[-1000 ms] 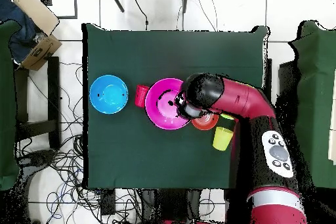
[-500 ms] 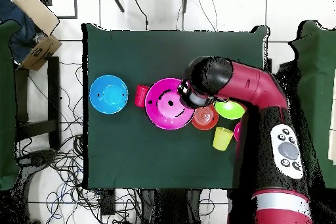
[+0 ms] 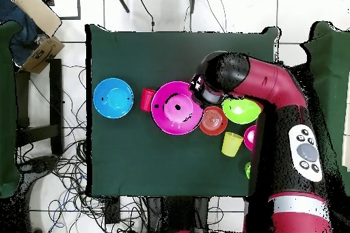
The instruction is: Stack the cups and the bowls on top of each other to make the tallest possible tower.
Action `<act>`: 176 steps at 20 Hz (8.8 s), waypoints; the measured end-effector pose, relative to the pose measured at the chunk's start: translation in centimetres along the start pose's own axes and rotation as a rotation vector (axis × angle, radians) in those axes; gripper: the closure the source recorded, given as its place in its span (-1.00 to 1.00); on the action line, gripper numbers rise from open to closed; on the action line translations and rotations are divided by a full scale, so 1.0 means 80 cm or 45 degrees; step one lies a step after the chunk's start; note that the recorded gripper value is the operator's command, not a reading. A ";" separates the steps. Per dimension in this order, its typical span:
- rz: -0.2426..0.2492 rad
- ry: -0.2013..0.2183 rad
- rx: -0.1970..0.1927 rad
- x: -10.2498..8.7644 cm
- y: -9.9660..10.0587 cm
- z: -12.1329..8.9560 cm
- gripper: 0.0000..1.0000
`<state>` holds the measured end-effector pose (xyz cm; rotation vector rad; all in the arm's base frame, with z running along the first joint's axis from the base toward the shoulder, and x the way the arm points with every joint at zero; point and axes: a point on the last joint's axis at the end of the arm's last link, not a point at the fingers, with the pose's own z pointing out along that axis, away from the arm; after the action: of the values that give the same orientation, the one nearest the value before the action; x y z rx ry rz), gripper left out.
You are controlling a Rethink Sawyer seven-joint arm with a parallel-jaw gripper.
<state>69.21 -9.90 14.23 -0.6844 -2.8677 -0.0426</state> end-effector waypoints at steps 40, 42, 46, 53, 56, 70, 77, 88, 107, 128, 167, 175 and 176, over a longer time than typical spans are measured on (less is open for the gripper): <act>-0.030 0.156 0.041 -0.074 -0.007 0.011 -1.00; -0.034 0.145 0.041 -0.080 -0.001 0.012 -1.00; -0.035 0.149 0.041 -0.080 -0.001 0.016 -1.00; -0.033 0.138 0.039 -0.082 -0.004 0.024 -1.00; -0.030 0.132 0.049 -0.085 -0.011 0.029 -1.00; -0.027 0.122 0.085 -0.111 -0.038 0.068 -1.00; -0.021 0.104 0.083 -0.121 -0.040 0.069 -1.00; -0.005 0.092 0.081 -0.128 -0.051 0.065 -1.00; 0.040 -0.009 0.051 -0.141 -0.095 0.085 -1.00; -0.017 -0.039 0.043 -0.116 -0.066 0.108 -1.00; 0.004 -0.203 -0.025 -0.095 -0.099 0.158 -1.00; -0.003 -0.261 -0.043 -0.091 -0.095 0.169 -1.00; -0.003 -0.265 -0.045 -0.090 -0.096 0.171 -1.00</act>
<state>69.62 -18.96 -0.45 -0.7330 -3.0731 -0.0238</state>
